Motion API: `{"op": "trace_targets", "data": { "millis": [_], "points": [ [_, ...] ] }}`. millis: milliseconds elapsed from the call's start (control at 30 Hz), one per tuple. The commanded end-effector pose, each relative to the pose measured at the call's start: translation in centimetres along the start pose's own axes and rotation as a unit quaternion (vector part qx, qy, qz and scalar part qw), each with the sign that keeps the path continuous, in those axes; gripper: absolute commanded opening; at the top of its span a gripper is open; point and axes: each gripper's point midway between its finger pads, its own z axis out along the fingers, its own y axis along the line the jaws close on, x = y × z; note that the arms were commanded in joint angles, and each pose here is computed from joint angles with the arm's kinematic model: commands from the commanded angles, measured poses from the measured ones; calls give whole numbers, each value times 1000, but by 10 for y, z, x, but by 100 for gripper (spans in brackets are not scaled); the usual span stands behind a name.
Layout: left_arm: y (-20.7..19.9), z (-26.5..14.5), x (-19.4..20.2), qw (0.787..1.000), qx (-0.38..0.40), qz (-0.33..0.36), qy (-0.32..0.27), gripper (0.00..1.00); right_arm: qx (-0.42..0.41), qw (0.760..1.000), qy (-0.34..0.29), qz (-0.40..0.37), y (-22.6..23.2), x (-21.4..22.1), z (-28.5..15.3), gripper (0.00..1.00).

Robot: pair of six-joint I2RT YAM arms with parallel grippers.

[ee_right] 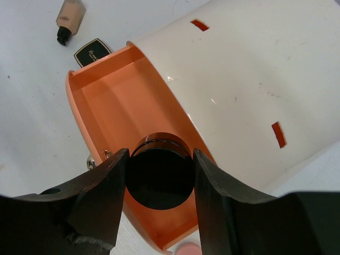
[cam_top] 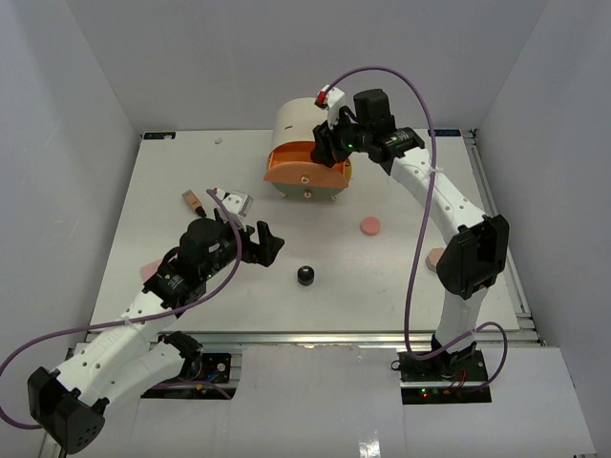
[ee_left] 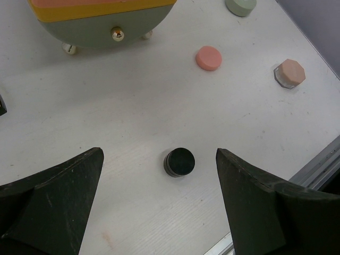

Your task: Organize the makeup

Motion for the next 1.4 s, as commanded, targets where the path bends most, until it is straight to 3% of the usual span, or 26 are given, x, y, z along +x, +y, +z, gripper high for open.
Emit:
{"op": "trace_targets", "data": {
  "millis": [0,133,300,433,533,700,800,933,1267,1367],
  "points": [
    [-9,0,-2,999,30,8,-4,98,6,998,-54,-18,4,-42,-17,56],
    [-15,3,4,999,48,8,7,98,8,998,-55,-19,4,-42,-20,84],
    [-24,12,19,996,76,1,43,96,12,997,-67,-29,7,-54,-33,92],
    [-27,24,36,993,86,-18,82,91,10,994,-92,-60,13,-69,-70,97],
    [-32,32,49,989,87,-37,113,85,-35,989,-110,-89,28,-64,-104,97],
    [-48,49,84,982,59,-60,167,84,-66,986,-109,-107,44,-1,-160,93],
    [-49,59,109,977,18,-57,205,85,-92,990,-80,-73,56,67,-162,90],
    [-46,72,118,973,-28,-46,225,89,-99,991,-92,-17,59,121,-173,90],
    [-42,106,154,951,-109,5,290,91,-90,988,-120,31,47,151,-189,91],
    [-40,109,160,944,-129,21,301,85,-94,987,-122,34,48,154,-191,91]
  ]
}}
